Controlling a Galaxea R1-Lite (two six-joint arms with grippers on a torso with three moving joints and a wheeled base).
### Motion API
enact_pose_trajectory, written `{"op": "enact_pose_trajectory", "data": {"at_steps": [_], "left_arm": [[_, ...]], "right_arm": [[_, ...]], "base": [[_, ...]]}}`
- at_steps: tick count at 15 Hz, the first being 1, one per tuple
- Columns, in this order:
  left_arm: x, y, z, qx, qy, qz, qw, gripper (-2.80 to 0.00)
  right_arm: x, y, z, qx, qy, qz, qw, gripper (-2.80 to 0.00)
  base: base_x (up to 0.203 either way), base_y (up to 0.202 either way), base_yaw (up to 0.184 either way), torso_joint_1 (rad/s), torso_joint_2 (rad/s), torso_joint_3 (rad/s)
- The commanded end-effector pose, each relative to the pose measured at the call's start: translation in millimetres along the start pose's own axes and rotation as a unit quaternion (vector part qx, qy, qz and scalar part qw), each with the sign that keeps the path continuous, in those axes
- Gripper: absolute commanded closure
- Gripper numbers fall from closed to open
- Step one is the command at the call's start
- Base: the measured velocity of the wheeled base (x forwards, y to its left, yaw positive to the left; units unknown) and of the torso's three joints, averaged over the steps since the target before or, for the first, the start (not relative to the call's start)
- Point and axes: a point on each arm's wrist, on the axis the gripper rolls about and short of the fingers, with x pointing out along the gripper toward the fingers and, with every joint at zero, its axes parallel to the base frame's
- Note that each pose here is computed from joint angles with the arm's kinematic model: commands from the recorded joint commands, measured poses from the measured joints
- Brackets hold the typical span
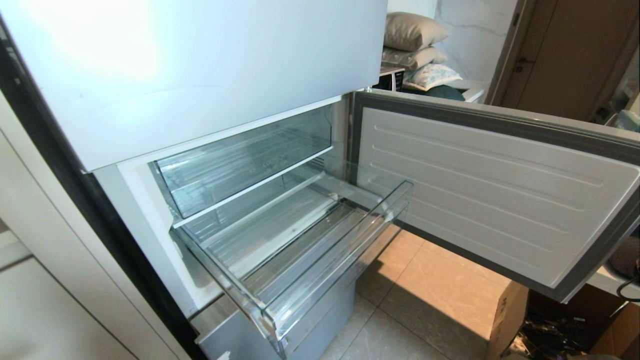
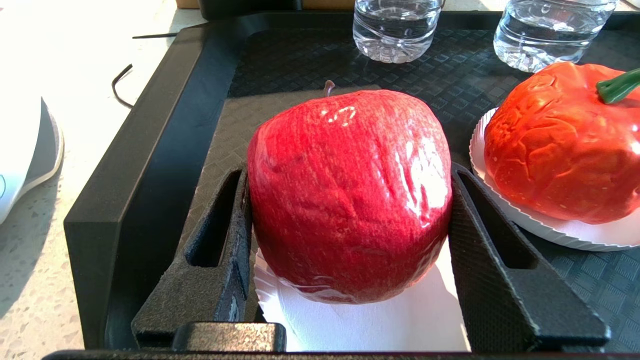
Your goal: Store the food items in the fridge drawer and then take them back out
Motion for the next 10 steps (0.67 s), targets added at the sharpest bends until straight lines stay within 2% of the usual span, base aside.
{"op": "enact_pose_trajectory", "data": {"at_steps": [1,10], "left_arm": [[0.0,0.0,-0.2,0.000,0.000,0.000,1.0000,0.00],[0.0,0.0,-0.2,0.000,0.000,0.000,1.0000,0.00]], "right_arm": [[0.1,-0.1,-0.9,-0.001,-0.001,0.000,1.000,0.00],[-4.4,-0.4,8.2,-0.002,-0.010,-0.001,1.000,0.00]], "base": [[0.000,0.000,0.000,0.000,0.00,0.000],[0.000,0.000,0.000,0.000,0.00,0.000]]}}
